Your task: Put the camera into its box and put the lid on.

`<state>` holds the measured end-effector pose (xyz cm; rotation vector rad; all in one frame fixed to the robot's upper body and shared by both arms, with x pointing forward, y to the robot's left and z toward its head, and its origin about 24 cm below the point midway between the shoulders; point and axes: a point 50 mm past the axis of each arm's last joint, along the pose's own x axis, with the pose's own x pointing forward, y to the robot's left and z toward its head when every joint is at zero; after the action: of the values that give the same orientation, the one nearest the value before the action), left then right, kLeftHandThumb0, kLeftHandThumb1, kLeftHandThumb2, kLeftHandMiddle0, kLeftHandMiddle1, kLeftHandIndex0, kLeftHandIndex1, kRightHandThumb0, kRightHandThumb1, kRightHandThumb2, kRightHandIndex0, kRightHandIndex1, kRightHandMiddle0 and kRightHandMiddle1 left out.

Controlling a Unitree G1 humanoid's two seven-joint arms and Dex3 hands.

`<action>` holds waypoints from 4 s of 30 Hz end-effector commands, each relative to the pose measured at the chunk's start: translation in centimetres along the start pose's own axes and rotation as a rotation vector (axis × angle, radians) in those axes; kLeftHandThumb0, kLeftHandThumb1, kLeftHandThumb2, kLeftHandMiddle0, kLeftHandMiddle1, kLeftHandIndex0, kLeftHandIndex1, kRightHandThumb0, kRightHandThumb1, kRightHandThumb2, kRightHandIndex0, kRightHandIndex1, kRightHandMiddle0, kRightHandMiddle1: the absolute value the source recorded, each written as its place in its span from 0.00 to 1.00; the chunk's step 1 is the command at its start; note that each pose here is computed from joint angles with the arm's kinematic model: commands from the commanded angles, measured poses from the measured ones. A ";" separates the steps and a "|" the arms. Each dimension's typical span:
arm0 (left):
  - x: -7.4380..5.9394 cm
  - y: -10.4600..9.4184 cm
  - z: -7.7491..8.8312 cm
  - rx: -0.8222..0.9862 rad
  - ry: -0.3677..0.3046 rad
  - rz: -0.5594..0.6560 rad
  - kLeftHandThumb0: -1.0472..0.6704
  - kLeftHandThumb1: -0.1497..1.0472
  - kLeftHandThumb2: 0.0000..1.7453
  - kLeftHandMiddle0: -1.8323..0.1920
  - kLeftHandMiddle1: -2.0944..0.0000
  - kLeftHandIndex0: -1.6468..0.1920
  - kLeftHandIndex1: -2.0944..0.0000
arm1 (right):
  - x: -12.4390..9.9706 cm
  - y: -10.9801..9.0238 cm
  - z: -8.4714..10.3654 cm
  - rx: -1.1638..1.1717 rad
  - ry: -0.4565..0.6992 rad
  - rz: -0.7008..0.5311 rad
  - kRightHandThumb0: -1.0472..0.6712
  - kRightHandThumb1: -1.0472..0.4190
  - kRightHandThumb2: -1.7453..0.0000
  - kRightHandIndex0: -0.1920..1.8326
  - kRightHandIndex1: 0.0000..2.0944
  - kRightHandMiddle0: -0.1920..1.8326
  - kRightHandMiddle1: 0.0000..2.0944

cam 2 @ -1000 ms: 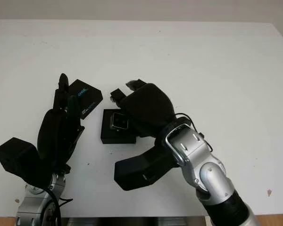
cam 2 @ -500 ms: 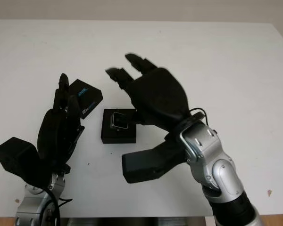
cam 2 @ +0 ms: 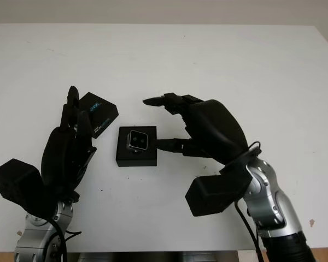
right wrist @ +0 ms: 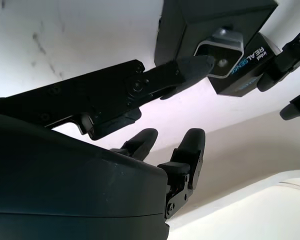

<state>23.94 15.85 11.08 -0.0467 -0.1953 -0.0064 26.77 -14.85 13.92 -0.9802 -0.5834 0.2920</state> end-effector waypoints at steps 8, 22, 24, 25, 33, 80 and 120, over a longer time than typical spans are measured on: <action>-0.3 1.0 -0.4 0.007 0.007 0.007 0.14 1.00 0.34 1.00 1.00 1.00 1.00 | -0.2 3.7 -0.1 0.183 0.129 -0.002 0.14 0.05 0.97 0.11 0.23 0.01 0.54; -0.2 1.8 -0.7 0.007 0.009 -0.005 0.13 1.00 0.34 1.00 1.00 1.00 1.00 | 1.5 6.4 2.6 0.270 0.106 -0.095 0.14 0.06 0.97 0.12 0.16 0.06 0.43; -0.3 1.8 -0.7 0.007 0.009 -0.007 0.13 1.00 0.33 1.00 1.00 1.00 1.00 | 1.7 6.6 2.9 0.283 0.108 -0.102 0.15 0.07 0.97 0.12 0.18 0.05 0.47; -0.3 1.9 -0.7 0.010 0.009 -0.007 0.13 1.00 0.33 1.00 1.00 1.00 1.00 | 1.8 6.7 3.0 0.287 0.108 -0.105 0.15 0.07 0.97 0.11 0.19 0.05 0.50; -0.6 2.1 -0.6 0.030 0.014 -0.004 0.13 1.00 0.34 1.00 1.00 1.00 1.00 | 1.8 7.0 3.1 0.258 0.096 -0.162 0.18 0.07 0.97 0.07 0.39 0.10 0.71; -1.2 2.4 -0.6 0.027 0.024 -0.003 0.13 1.00 0.33 1.00 1.00 1.00 1.00 | 1.4 5.2 1.5 0.002 0.085 -0.048 0.22 0.06 0.97 0.16 0.34 0.22 0.41; -1.1 2.4 -0.4 0.015 0.014 -0.002 0.14 1.00 0.33 1.00 1.00 1.00 1.00 | 1.8 5.0 0.7 -0.165 0.007 -0.007 0.35 0.00 0.93 0.24 0.42 0.31 0.76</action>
<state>23.09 18.23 10.51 -0.0216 -0.1881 -0.0109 28.17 -10.50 10.91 -1.1289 -0.6213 0.2219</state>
